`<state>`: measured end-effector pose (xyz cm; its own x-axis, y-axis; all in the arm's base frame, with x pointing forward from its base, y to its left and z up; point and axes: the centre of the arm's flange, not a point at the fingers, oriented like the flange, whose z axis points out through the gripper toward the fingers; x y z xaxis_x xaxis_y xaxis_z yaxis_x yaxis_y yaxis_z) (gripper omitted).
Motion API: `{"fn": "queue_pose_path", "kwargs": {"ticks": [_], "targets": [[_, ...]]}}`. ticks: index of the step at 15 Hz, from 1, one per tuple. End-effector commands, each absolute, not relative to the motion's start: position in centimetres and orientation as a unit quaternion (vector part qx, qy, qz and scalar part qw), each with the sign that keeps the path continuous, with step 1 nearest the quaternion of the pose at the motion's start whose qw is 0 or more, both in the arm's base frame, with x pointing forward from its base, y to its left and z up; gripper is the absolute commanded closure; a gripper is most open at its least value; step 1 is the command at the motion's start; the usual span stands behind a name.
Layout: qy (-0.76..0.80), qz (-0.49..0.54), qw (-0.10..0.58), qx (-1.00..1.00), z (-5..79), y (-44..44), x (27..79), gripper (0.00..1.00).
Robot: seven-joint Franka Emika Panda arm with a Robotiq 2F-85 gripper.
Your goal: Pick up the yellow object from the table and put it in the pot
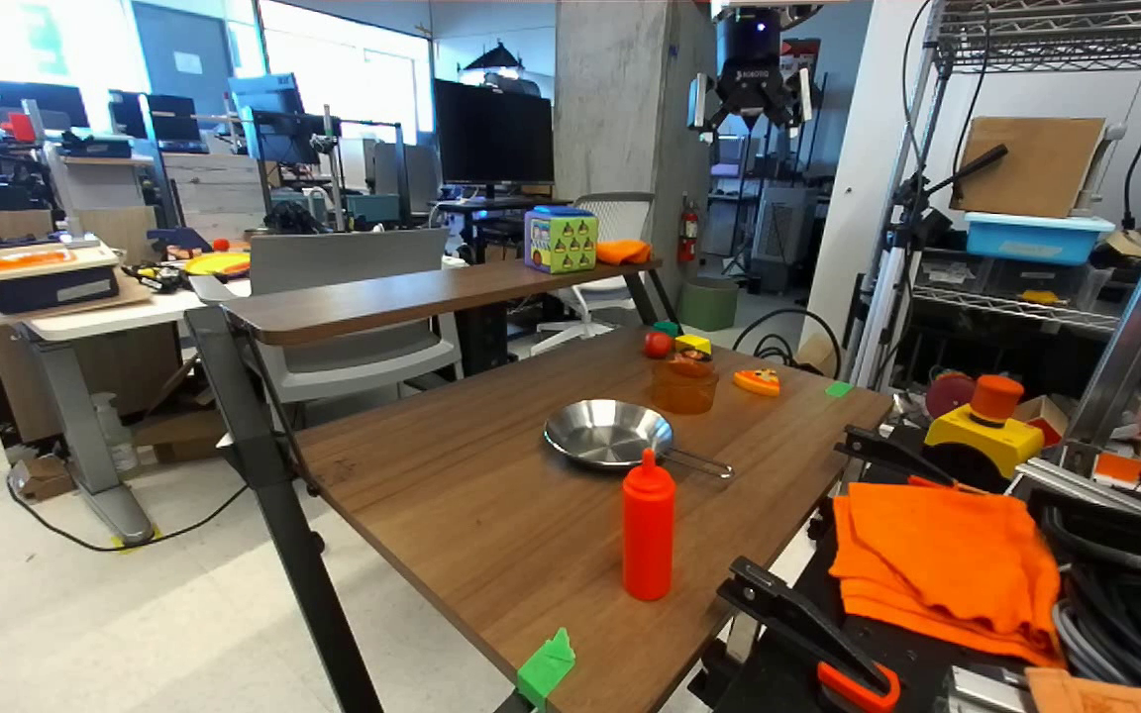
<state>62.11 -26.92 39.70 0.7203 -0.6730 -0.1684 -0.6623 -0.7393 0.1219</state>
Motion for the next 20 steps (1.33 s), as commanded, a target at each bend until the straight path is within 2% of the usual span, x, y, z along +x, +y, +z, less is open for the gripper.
{"fn": "queue_pose_path", "kwargs": {"ticks": [1,20], "targets": [[-0.368,-0.099,0.012,0.924,40.28,-26.97,62.35,0.0],[-0.365,-0.102,0.014,0.925,39.68,-26.91,62.08,0.0]]}}
